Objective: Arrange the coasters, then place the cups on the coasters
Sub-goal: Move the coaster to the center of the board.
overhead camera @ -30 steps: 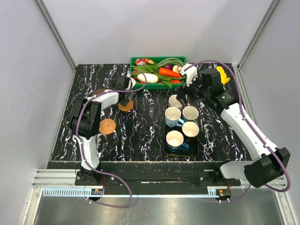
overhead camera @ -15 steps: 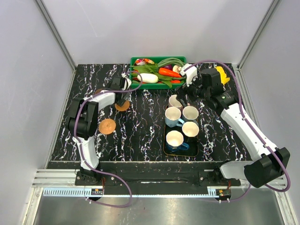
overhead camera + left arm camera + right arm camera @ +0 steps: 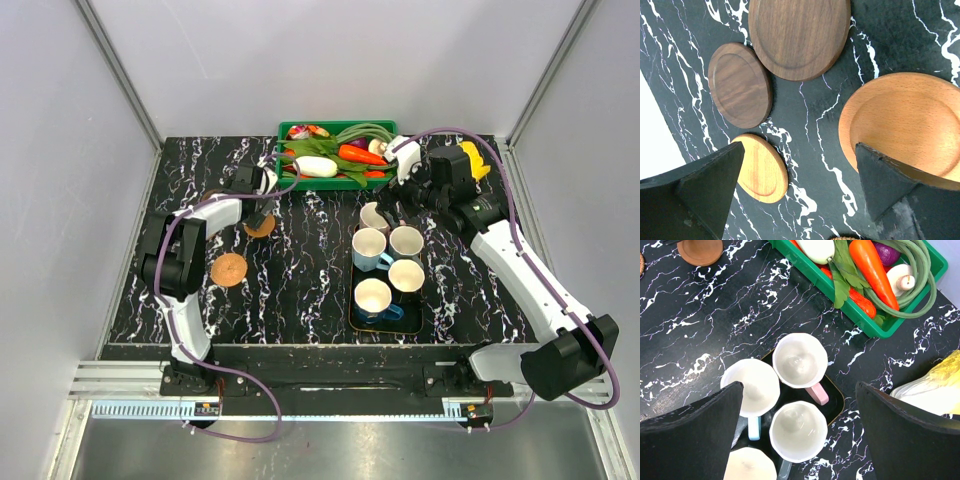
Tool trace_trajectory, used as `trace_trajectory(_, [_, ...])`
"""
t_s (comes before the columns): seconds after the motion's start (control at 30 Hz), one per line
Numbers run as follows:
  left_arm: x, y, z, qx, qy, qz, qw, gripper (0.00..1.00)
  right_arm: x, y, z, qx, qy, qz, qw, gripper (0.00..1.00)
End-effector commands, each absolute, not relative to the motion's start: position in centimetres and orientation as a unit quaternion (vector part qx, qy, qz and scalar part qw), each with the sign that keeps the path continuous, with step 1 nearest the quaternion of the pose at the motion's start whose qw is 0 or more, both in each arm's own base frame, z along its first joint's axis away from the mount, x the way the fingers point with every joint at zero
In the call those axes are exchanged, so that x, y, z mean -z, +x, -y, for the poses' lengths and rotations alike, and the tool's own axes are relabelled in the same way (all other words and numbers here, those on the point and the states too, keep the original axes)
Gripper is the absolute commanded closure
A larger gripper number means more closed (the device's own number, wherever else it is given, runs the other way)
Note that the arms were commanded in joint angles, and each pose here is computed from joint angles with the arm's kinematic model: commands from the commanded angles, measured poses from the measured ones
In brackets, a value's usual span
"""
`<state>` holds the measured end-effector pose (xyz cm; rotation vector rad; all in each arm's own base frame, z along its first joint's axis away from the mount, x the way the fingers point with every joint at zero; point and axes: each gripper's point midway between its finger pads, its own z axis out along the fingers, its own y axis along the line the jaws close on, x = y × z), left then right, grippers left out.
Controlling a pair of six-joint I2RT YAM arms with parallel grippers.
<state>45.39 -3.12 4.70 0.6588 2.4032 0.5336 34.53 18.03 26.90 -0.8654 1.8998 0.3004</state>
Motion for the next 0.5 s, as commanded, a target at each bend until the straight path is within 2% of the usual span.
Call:
trace_trajectory(0.0, [-4.3, 43.9, 4.0, -0.177, 0.265, -0.905, 0.282, 0.01, -29.0, 34.5, -18.2, -0.127, -0.361, -0.76, 0.526, 0.0])
trace_trajectory(0.47, [-3.2, 43.1, 7.0, -0.147, 0.298, -0.902, 0.275, 0.01, -29.1, 34.5, -18.3, -0.128, -0.36, -0.76, 0.526, 0.0])
